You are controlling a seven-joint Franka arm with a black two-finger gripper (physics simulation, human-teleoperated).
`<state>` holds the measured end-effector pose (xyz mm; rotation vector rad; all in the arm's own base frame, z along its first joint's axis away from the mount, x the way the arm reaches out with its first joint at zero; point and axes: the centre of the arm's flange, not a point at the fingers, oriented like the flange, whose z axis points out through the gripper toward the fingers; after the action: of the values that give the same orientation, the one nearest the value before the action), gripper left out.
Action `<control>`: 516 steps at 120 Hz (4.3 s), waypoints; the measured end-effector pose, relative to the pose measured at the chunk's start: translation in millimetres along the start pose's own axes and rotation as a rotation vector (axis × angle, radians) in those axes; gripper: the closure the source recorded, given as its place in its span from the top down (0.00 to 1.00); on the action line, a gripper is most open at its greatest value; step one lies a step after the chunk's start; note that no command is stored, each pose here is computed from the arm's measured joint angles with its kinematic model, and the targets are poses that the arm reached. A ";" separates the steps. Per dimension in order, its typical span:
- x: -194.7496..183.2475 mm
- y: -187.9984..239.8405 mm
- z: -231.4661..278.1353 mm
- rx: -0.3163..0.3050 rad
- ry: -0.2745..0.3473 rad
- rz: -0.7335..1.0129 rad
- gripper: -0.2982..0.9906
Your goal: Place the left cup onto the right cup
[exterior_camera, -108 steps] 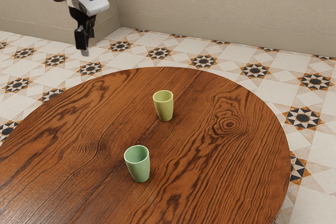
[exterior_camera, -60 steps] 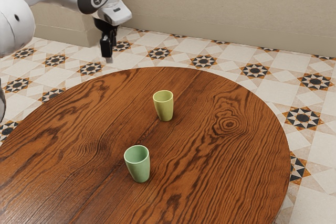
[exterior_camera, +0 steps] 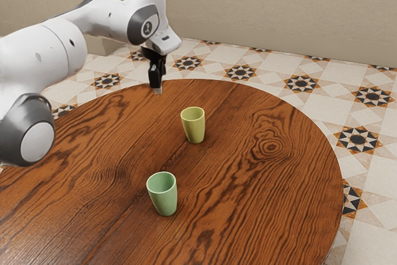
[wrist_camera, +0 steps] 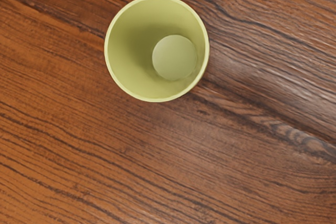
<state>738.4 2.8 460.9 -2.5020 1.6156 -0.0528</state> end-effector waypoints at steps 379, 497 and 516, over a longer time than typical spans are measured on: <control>58.3 36.8 131.9 -0.088 0.037 0.154 0.56; 58.5 26.9 122.8 -0.017 0.054 0.177 0.16; 55.7 26.7 104.8 -0.008 0.061 0.175 0.16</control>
<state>749.7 -46.2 350.1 -2.3756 1.8552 -0.1018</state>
